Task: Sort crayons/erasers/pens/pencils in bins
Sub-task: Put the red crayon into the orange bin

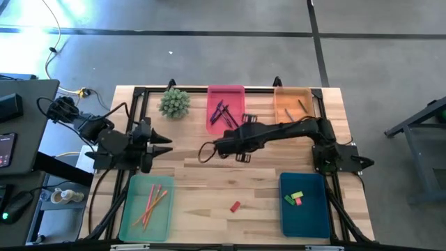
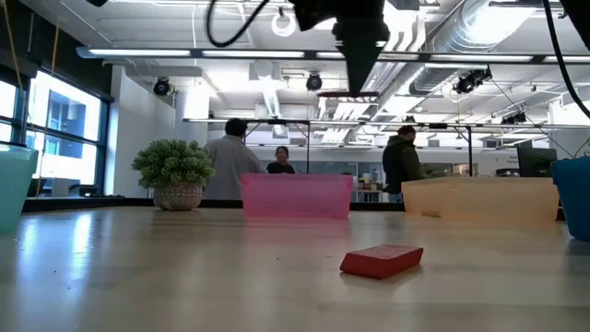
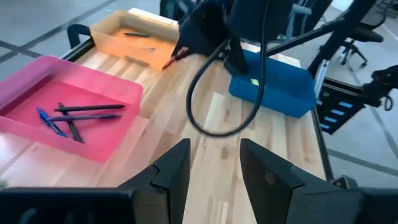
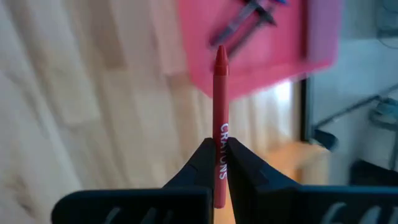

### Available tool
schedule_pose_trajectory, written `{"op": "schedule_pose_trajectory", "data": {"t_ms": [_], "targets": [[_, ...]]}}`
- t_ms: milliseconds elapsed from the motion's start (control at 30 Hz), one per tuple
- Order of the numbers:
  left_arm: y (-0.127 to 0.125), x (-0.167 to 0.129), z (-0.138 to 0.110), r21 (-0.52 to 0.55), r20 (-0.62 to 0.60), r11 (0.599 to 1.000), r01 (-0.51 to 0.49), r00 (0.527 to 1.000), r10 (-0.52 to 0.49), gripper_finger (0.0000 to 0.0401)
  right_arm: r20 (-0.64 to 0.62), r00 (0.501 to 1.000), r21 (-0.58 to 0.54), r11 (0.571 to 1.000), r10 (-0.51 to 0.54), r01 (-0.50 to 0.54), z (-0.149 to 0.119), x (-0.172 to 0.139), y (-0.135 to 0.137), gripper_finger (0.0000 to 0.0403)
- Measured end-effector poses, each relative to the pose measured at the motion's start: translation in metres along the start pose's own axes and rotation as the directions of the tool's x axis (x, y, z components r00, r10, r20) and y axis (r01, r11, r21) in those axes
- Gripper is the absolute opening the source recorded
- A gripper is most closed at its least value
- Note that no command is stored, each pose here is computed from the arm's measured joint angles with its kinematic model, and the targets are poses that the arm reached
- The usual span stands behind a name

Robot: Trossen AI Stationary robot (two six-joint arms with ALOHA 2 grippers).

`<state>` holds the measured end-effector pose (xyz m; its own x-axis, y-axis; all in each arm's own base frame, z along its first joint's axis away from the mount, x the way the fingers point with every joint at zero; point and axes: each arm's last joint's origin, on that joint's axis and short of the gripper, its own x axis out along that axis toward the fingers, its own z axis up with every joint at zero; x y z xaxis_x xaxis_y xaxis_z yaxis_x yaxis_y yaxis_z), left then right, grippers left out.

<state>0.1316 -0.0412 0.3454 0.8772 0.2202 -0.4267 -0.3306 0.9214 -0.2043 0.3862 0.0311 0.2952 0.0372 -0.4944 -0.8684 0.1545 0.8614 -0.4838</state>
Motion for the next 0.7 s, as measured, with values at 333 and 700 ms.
{"op": "schedule_pose_trajectory", "data": {"t_ms": [333, 700], "targets": [[0.012, 0.007, 0.006, -0.046, 0.002, 0.997, -0.067, 0.998, 0.067, 0.0127, 0.002, 1.000, 0.143, 0.989, -0.030, 0.030, -0.058, 0.007, -0.051, 0.0005], [0.023, 0.012, 0.011, -0.088, 0.018, 0.985, -0.146, 0.989, 0.148, 0.0127, 0.155, 0.986, 0.446, 0.895, -0.055, -0.020, -0.140, 0.029, -0.101, 0.0005]]}}
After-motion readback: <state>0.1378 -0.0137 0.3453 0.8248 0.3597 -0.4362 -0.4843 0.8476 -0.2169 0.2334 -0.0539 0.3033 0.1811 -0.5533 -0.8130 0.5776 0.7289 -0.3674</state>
